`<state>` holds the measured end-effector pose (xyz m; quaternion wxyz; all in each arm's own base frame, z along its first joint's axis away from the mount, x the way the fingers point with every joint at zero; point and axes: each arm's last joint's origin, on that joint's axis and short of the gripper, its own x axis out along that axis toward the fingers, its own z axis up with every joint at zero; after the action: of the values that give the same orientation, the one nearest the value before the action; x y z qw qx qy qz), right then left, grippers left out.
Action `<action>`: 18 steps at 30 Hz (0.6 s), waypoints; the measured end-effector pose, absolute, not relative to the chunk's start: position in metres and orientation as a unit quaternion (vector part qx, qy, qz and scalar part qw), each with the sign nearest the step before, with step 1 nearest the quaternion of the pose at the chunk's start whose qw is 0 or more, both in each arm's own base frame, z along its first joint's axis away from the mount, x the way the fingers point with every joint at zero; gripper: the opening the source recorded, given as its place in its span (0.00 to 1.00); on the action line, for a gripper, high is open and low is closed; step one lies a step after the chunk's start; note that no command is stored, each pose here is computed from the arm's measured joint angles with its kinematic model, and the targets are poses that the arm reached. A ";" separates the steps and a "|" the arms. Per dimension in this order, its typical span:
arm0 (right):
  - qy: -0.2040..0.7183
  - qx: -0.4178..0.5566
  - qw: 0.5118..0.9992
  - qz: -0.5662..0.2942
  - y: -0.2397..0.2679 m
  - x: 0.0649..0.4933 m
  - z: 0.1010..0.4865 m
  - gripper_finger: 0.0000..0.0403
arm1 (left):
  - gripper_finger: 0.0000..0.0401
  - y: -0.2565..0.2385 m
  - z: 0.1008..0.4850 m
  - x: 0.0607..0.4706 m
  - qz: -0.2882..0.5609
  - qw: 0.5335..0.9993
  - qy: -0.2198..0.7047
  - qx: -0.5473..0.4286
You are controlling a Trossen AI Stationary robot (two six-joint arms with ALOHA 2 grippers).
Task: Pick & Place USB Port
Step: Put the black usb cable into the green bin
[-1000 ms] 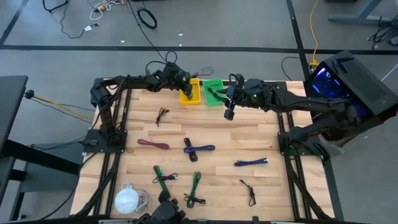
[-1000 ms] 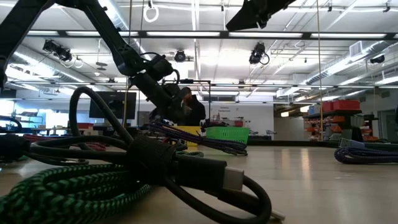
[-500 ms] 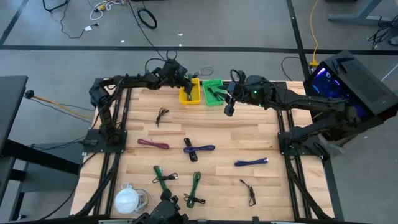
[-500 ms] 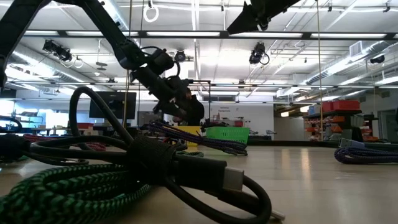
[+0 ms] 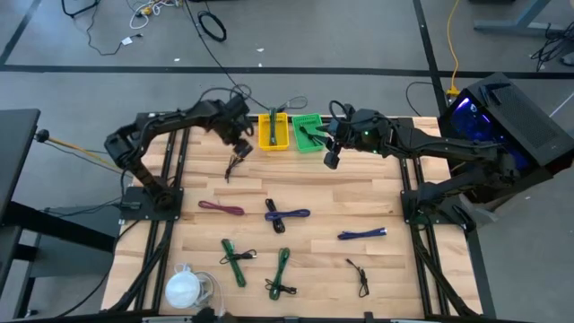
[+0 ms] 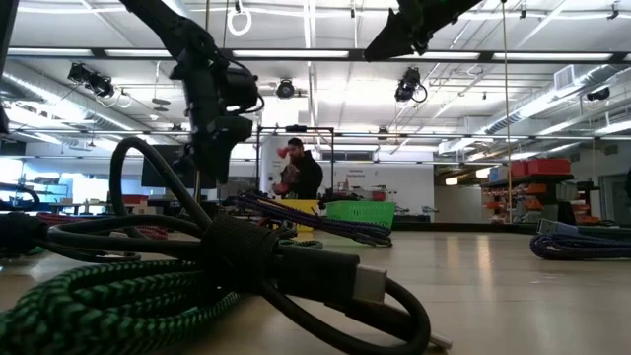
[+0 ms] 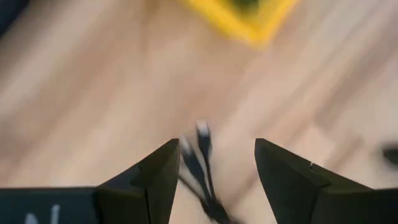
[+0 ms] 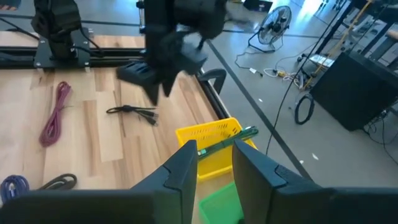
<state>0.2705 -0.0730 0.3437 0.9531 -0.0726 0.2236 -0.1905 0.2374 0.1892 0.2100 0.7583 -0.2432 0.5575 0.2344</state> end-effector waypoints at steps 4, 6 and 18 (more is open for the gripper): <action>0.221 -0.067 0.956 -0.182 -0.073 0.271 0.344 0.26 | 0.53 0.165 0.195 0.242 0.228 0.735 0.595 -0.233; 0.221 -0.066 0.956 -0.182 -0.072 0.271 0.344 0.26 | 0.53 0.156 0.190 0.243 0.227 0.729 0.606 -0.224; 0.222 -0.062 0.956 -0.180 -0.071 0.271 0.343 0.26 | 0.53 0.139 0.177 0.249 0.304 0.688 0.621 -0.221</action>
<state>0.2710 -0.0713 0.3434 0.9561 -0.0622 0.2222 -0.1805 0.2486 0.1392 0.1771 0.6880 -0.2212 0.6207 0.3041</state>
